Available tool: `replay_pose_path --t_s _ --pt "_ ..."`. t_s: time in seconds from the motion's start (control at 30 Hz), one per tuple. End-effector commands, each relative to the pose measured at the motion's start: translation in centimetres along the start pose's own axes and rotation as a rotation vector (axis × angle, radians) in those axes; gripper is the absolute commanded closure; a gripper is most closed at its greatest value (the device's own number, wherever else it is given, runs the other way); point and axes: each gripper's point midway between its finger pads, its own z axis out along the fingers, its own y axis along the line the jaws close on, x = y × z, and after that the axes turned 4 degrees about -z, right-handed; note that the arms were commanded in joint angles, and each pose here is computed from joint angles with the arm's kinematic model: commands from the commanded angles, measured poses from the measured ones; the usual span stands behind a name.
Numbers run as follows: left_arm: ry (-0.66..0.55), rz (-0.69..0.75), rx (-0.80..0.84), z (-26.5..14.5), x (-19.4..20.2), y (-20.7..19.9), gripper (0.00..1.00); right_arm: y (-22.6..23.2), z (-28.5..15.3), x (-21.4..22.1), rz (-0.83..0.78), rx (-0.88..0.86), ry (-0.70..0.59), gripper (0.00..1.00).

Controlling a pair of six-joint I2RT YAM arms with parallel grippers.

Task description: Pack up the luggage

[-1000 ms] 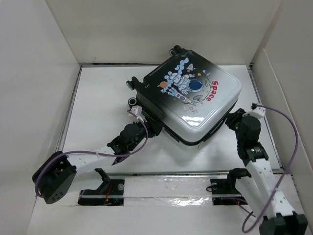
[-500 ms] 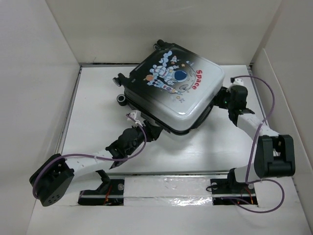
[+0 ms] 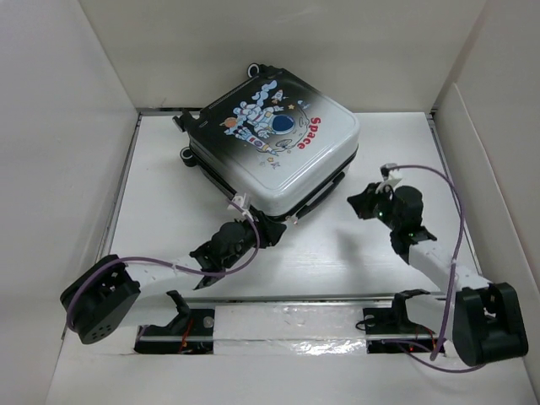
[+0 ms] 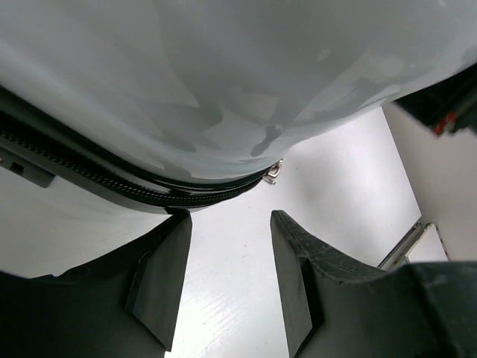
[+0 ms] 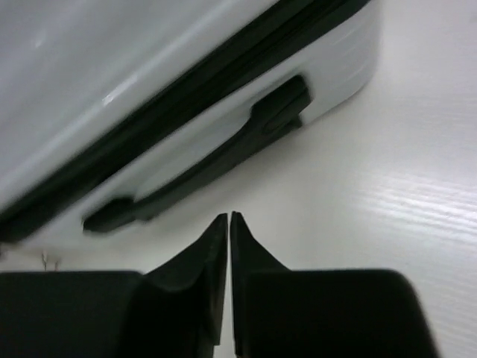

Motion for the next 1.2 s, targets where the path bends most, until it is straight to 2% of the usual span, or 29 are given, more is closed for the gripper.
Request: replay_pose_path --t_s 0.0,0.07,0.13,0.17,0.23,0.27,0.33,0.37,0.47,0.57,0.73,1.0,1.03,1.13,1.17 --pt "-0.09 0.009 0.073 0.8 -3.1 -3.3 0.56 6.0 -1.6 1.5 -0.095 -0.248 -0.035 0.95" --pt "-0.091 0.019 0.066 1.1 -3.2 -3.4 0.56 9.7 -2.3 3.8 -0.154 -0.362 0.014 0.95" --pt "-0.091 0.024 0.06 1.4 -3.3 -3.4 0.56 13.0 -3.3 4.9 -0.206 -0.463 0.03 0.91" --pt "-0.086 0.024 0.064 1.4 -3.2 -3.5 0.56 13.6 -3.4 5.0 -0.237 -0.474 0.019 0.78" --pt "-0.081 0.024 0.063 1.2 -3.1 -3.4 0.57 14.5 -3.2 5.0 -0.257 -0.481 0.01 0.59" --pt "-0.078 0.028 0.062 1.1 -3.0 -3.3 0.59 15.3 -3.2 5.2 -0.274 -0.503 0.013 0.44" --pt "-0.069 0.034 0.041 0.4 -2.7 -2.5 0.6 16.5 -2.7 4.4 -0.288 -0.534 -0.011 0.35" --pt "-0.084 0.033 0.026 0.0 -3.0 -2.1 0.66 17.1 -2.1 5.5 -0.304 -0.56 0.029 0.33" --pt "-0.107 0.034 -0.006 -1.4 -3.3 -0.9 0.78 18.4 -0.6 6.0 -0.327 -0.588 0.061 0.32" --pt "-0.117 0.042 -0.058 -2.3 -3.7 0.7 0.85 19.3 0.4 5.9 -0.318 -0.597 0.05 0.32" --pt "-0.133 0.047 -0.128 -2.5 -4.8 3.7 0.87 19.5 2.6 5.8 -0.313 -0.568 0.04 0.32" --pt "-0.094 0.077 -0.122 -0.8 -4.8 4.0 0.87 21.2 4.3 5.7 -0.28 -0.609 0.014 0.35" --pt "-0.095 0.078 -0.119 -0.4 -5.0 3.8 0.87 21.2 4.4 5.6 -0.274 -0.609 0.011 0.38" --pt "-0.089 0.08 -0.101 0.6 -5.1 3.1 0.88 21.6 4.6 6.2 -0.264 -0.62 0.021 0.64" --pt "-0.088 0.079 -0.089 0.8 -5.2 2.8 0.88 21.9 4.2 6.1 -0.249 -0.623 0.012 0.79"
